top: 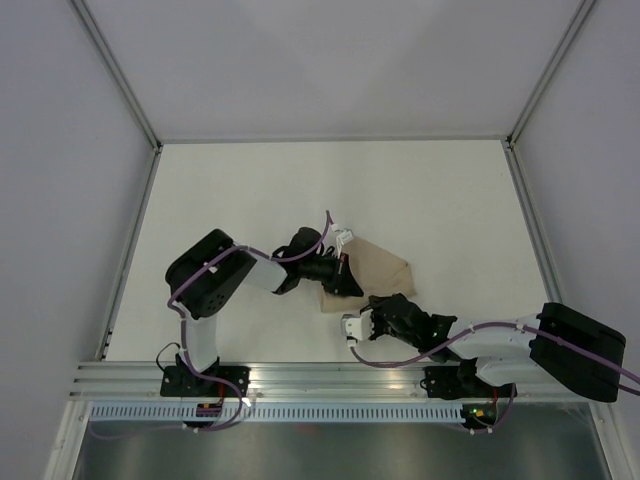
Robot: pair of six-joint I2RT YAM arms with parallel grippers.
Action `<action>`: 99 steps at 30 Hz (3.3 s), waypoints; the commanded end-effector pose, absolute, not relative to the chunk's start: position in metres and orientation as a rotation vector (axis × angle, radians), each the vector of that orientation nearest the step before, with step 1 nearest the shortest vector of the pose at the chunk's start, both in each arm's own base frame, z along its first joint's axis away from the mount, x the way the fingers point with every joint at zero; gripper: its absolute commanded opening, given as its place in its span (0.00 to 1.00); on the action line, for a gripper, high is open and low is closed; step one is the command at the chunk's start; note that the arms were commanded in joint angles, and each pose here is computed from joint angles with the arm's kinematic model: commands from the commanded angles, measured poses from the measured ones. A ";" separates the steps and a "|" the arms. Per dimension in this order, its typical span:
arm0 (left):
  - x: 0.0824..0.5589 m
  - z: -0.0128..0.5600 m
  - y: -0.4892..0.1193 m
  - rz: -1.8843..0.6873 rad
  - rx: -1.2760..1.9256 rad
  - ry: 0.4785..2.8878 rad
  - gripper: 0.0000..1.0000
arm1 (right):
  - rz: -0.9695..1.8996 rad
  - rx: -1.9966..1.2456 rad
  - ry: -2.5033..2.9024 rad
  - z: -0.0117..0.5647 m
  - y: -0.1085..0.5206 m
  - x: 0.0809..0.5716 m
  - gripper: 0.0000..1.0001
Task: Fold the napkin, place the utensils inside, and roll it up
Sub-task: Roll the napkin with the utensil
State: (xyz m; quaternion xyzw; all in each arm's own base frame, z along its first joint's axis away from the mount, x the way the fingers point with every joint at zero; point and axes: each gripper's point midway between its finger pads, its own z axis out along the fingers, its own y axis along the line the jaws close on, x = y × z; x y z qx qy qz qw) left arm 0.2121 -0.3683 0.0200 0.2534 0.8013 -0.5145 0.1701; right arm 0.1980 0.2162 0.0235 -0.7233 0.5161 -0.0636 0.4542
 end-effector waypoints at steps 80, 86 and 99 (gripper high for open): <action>0.202 0.050 -0.352 -0.713 1.137 2.078 0.44 | 1.111 -1.866 2.450 -0.036 0.218 0.236 0.05; 0.196 0.035 -0.349 -0.749 1.141 2.122 0.26 | 1.109 -1.838 2.444 -0.032 0.219 0.240 0.06; 0.178 0.008 -0.348 -0.820 1.107 2.259 0.02 | 1.024 -1.620 2.343 0.019 0.223 0.283 0.42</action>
